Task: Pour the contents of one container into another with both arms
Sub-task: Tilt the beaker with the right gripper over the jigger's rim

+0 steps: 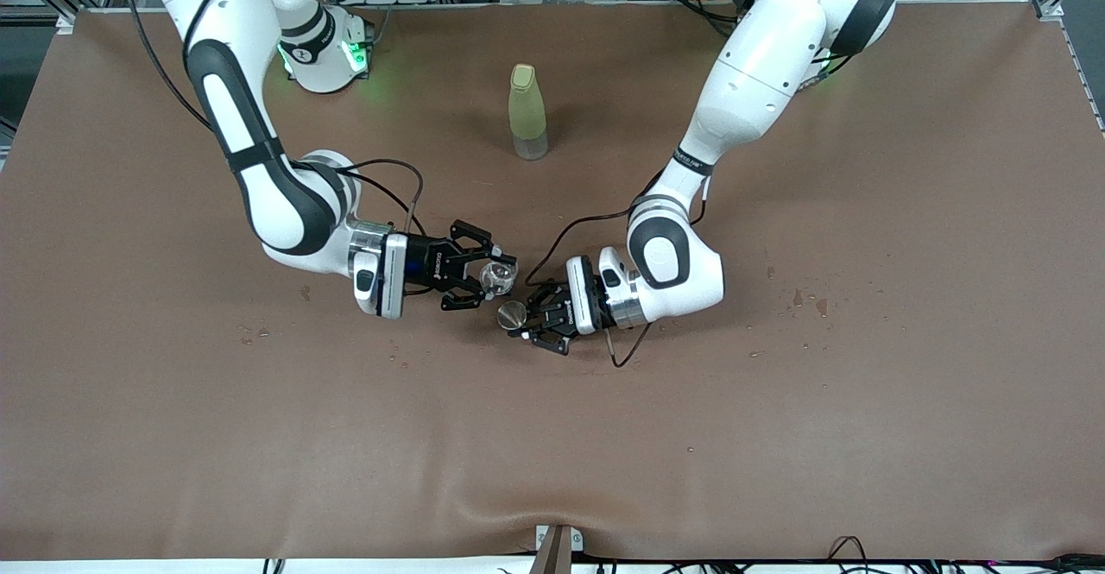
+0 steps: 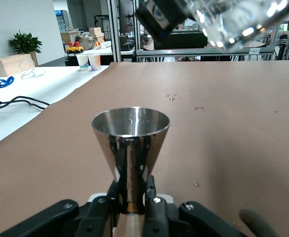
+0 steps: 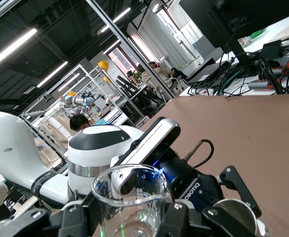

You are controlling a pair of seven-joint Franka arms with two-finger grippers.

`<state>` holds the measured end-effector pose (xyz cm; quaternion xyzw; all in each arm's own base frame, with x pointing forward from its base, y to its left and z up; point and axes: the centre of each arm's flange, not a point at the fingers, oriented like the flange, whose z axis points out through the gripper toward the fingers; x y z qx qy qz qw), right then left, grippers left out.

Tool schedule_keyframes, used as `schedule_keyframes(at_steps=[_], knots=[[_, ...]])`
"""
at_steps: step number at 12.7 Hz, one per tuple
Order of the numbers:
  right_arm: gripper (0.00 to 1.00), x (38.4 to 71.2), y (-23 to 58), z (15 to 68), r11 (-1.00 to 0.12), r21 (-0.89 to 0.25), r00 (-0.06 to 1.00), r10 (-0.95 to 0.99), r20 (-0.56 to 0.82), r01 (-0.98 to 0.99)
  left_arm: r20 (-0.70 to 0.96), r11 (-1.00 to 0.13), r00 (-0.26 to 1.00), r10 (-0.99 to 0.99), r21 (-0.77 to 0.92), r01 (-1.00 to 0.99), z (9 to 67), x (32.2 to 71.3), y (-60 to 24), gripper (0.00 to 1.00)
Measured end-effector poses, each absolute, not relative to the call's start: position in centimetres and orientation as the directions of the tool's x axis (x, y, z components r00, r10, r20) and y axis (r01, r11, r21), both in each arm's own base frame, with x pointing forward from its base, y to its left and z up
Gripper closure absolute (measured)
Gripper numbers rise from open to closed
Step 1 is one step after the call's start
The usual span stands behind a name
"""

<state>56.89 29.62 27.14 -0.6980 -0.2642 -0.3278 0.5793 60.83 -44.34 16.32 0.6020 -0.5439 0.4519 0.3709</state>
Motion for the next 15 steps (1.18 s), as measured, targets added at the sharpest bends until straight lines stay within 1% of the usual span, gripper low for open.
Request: schedule_keyframes(at_steps=[3,5,11,15], knots=[[0.51,56.8,29.6,25.9,-0.194,-0.663,0.672,-0.023,0.74,0.723,0.947,-0.136,0.0,-0.322,-0.046,-0.99,16.3,60.9,-44.3,0.79],[0.51,56.6,29.9,25.4,-0.189,-0.705,0.712,-0.038,0.701,0.684,0.946,-0.137,0.001,-0.323,-0.046,-0.989,16.3,60.9,-44.3,0.79],[0.51,56.2,30.9,25.5,-0.172,-0.786,0.791,-0.056,0.609,0.594,0.946,-0.134,0.0,-0.324,-0.046,-0.99,16.3,60.7,-44.5,0.79],[0.51,56.6,31.0,25.9,-0.165,-0.835,0.837,-0.08,0.542,0.525,0.946,-0.134,-0.001,-0.324,-0.047,-0.99,16.3,60.7,-44.5,0.79]])
